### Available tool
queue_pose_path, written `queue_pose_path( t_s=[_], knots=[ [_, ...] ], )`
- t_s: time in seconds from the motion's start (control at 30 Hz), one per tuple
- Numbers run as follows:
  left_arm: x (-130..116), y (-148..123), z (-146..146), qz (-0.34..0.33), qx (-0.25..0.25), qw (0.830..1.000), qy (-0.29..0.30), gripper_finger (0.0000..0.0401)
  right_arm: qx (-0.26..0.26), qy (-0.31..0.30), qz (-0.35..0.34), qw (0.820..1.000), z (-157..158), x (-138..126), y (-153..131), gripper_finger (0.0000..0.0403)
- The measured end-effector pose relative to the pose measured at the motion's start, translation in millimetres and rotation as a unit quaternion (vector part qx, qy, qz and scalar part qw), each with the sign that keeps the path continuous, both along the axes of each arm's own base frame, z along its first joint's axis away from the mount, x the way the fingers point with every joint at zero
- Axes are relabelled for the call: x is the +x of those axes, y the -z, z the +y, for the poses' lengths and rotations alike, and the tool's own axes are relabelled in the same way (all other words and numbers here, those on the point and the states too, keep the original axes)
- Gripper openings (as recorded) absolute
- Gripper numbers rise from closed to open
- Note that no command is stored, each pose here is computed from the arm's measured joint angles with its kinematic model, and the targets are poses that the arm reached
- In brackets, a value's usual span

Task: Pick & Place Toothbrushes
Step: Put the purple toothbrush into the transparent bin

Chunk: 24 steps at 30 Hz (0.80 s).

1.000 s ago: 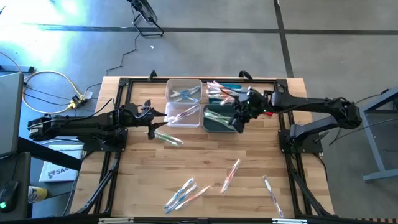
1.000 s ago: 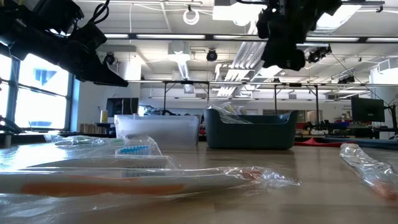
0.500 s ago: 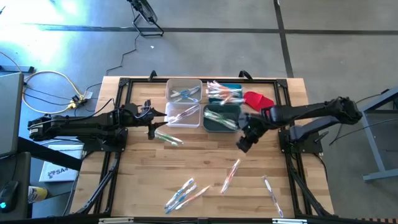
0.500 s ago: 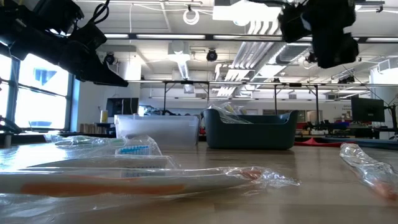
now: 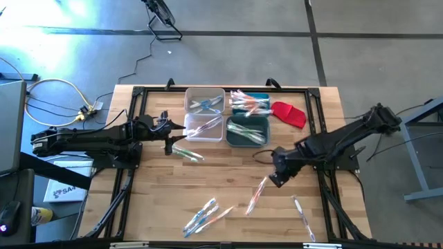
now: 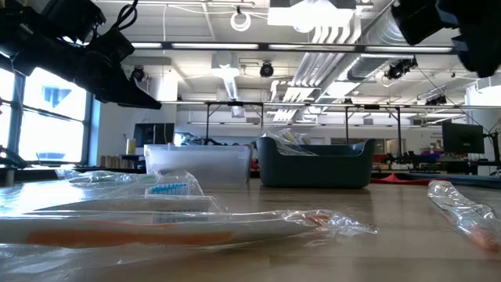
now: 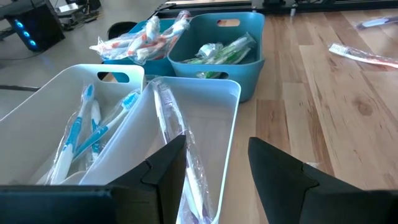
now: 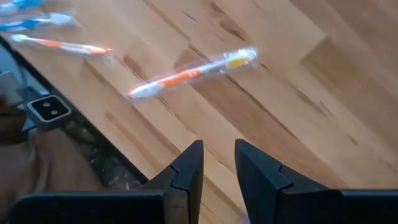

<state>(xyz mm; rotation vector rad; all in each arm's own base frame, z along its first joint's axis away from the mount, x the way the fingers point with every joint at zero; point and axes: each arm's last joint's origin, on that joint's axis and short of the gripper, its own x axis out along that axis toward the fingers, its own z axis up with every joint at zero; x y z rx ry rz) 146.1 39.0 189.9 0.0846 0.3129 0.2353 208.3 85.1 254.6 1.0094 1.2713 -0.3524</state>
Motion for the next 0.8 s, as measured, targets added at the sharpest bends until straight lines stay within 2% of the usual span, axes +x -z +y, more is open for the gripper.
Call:
queue_pose_path(
  t_s=[0.37, 0.6, 0.8],
  knots=[
    [0.1, -0.1, 0.0, -0.001, -0.001, 1.000, 0.001, 0.0171, -0.004, 0.070, 0.028, 0.997, 35.6, -17.7, 2.7, 0.0084],
    [0.2, -0.5, 0.0, -0.003, 0.000, 1.000, 0.001, 0.0171, 0.002, 0.113, 0.088, 0.990, 56.6, -30.0, 12.1, 0.0084],
    [0.2, -0.6, 0.0, -0.004, -0.001, 1.000, 0.001, 0.0171, -0.002, 0.125, 0.134, 0.983, 76.1, -37.6, 24.1, 0.0084]
  ],
)
